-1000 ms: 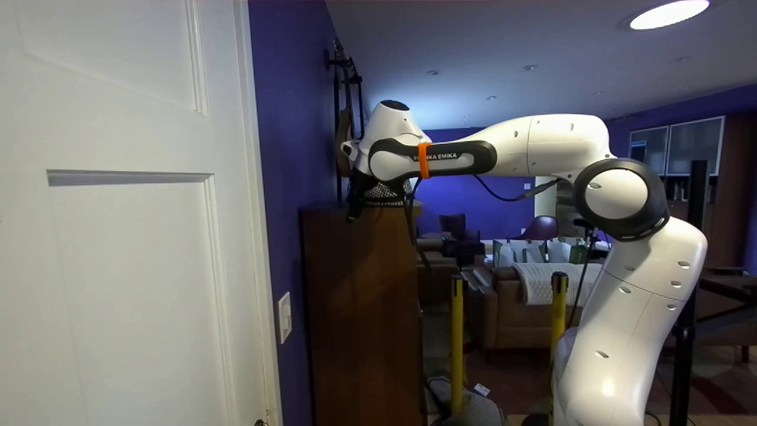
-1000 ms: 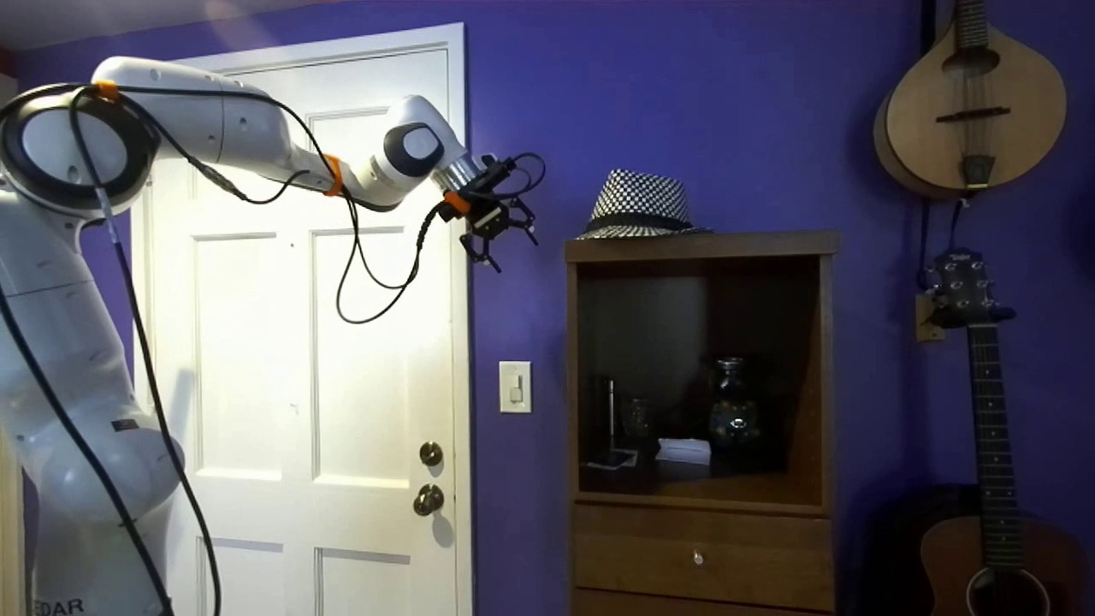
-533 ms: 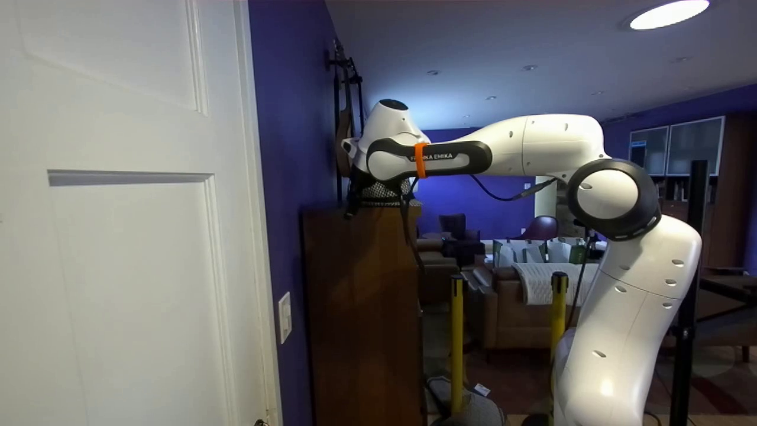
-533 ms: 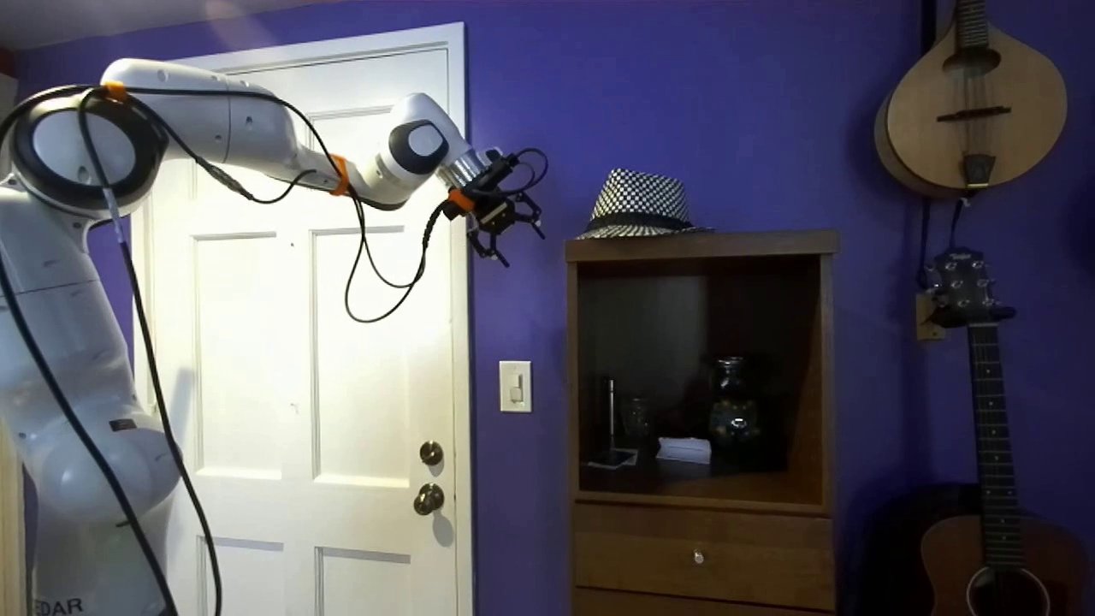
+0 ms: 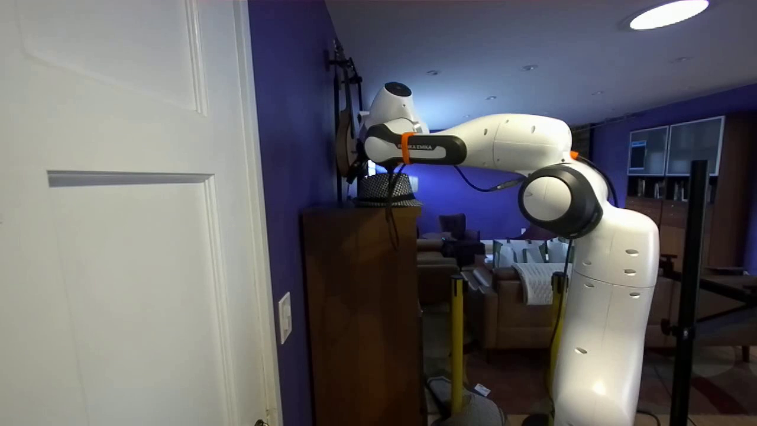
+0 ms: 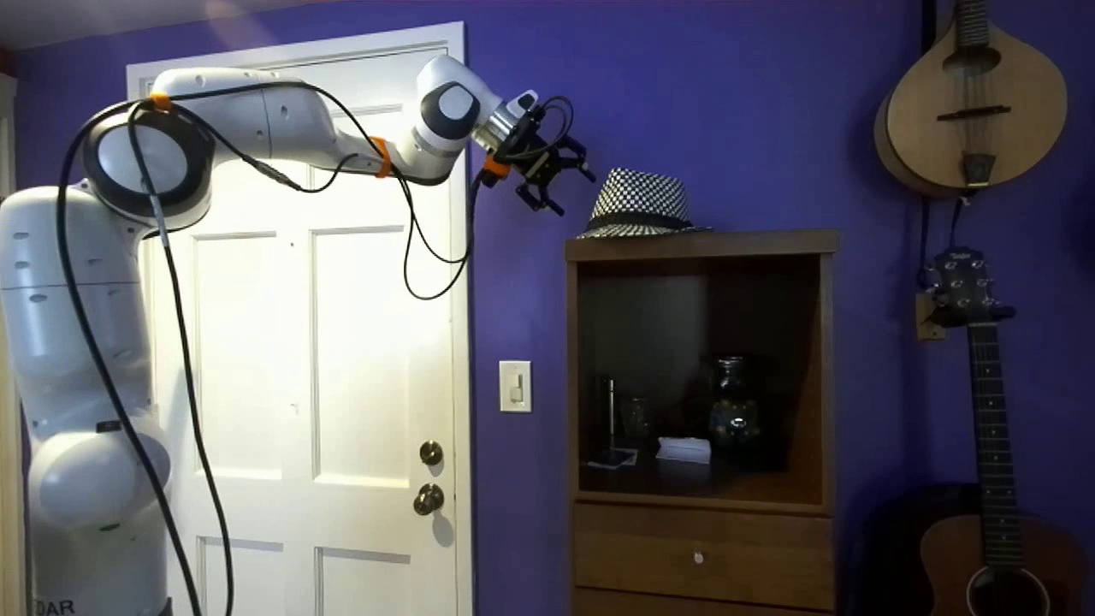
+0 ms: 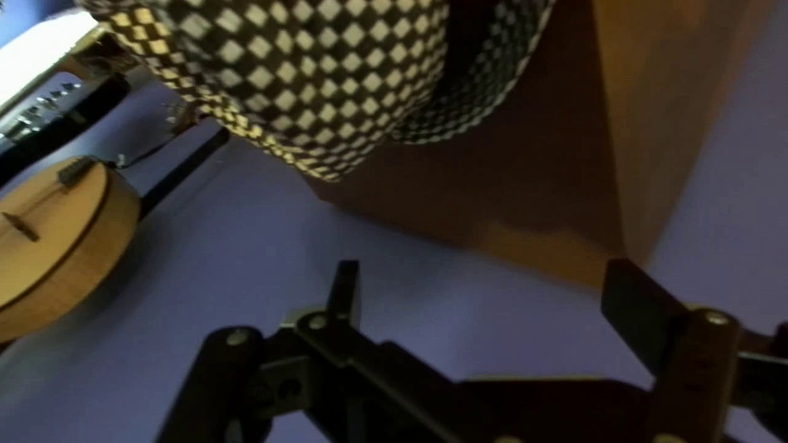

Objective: Pick up the hat and hang it on the hook in the middle of the door

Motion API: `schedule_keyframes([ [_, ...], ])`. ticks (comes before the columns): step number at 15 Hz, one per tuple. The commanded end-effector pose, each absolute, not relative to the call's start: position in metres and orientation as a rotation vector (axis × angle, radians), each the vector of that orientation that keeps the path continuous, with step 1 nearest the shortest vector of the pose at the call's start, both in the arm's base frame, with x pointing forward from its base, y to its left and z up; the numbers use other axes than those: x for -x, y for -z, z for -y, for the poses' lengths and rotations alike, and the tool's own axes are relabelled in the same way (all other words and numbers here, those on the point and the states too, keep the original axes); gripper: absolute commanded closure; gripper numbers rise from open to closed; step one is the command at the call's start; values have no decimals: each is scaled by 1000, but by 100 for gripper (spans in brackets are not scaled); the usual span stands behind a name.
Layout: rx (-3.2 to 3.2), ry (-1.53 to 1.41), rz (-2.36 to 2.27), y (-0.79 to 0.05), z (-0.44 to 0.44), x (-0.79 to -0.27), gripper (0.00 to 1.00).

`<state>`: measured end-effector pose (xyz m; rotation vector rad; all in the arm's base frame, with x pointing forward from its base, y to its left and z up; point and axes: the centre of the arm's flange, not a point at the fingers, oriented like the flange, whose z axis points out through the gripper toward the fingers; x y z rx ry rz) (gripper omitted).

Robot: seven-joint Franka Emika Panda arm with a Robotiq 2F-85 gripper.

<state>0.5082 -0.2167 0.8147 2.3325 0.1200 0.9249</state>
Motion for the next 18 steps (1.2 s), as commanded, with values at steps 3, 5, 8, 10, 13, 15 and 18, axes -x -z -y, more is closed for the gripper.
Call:
schedule_keyframes([
  [3,-2234,-879,173,-853,260,-525,0],
  [5,-2243,-817,239,-850,272,-523,0],
  [8,-2275,-825,200,-833,269,-512,0],
  [10,-2276,-823,198,-832,269,-513,0],
  [13,-2276,-824,198,-832,269,-513,0],
  [15,-2276,-824,198,-832,269,-513,0],
  [18,-2342,-859,176,-836,275,-502,0],
])
